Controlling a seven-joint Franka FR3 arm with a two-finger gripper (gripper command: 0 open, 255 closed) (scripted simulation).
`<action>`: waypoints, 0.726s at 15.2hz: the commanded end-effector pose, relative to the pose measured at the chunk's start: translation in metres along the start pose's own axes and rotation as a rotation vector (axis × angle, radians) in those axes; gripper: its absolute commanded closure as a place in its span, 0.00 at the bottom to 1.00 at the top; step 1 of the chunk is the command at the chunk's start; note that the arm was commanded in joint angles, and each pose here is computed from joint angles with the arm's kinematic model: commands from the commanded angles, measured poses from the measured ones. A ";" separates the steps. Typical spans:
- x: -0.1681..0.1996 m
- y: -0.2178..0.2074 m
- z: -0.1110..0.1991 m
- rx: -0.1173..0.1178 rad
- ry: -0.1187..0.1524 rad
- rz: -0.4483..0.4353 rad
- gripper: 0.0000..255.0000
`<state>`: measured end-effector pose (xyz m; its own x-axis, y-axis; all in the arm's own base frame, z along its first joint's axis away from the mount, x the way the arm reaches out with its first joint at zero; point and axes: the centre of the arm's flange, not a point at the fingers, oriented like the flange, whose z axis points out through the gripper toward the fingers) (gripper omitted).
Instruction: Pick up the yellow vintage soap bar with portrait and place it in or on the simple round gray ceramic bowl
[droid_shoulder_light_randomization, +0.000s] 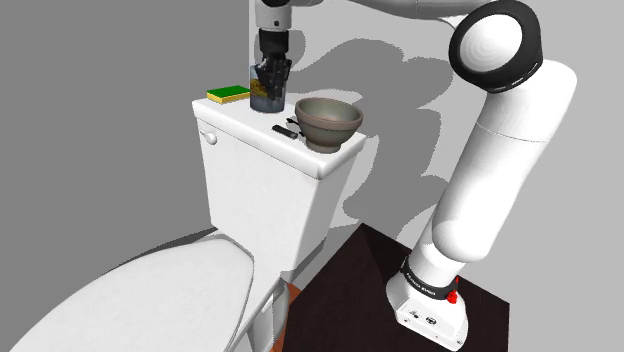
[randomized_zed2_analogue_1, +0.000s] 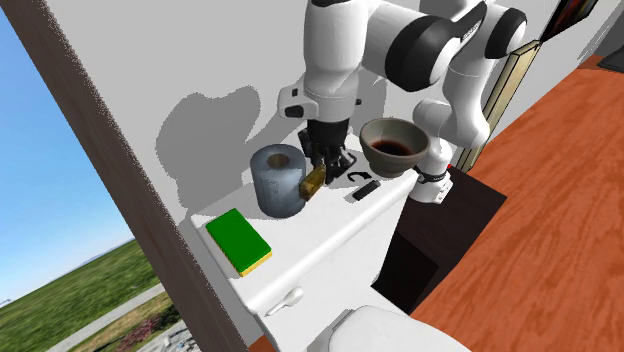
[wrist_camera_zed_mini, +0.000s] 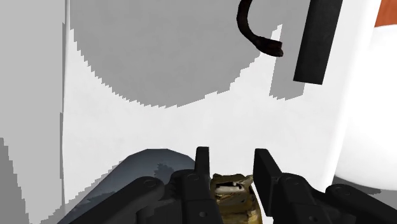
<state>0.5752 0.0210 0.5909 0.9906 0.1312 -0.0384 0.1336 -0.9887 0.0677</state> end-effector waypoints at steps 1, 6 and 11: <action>0.000 0.001 -0.011 0.000 0.000 0.000 1.00; -0.001 0.003 -0.038 0.000 0.000 0.000 1.00; -0.002 0.005 -0.064 0.000 0.000 0.000 1.00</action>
<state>0.5763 0.0211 0.6500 0.9906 0.1313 -0.0385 0.1337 -0.9887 0.0676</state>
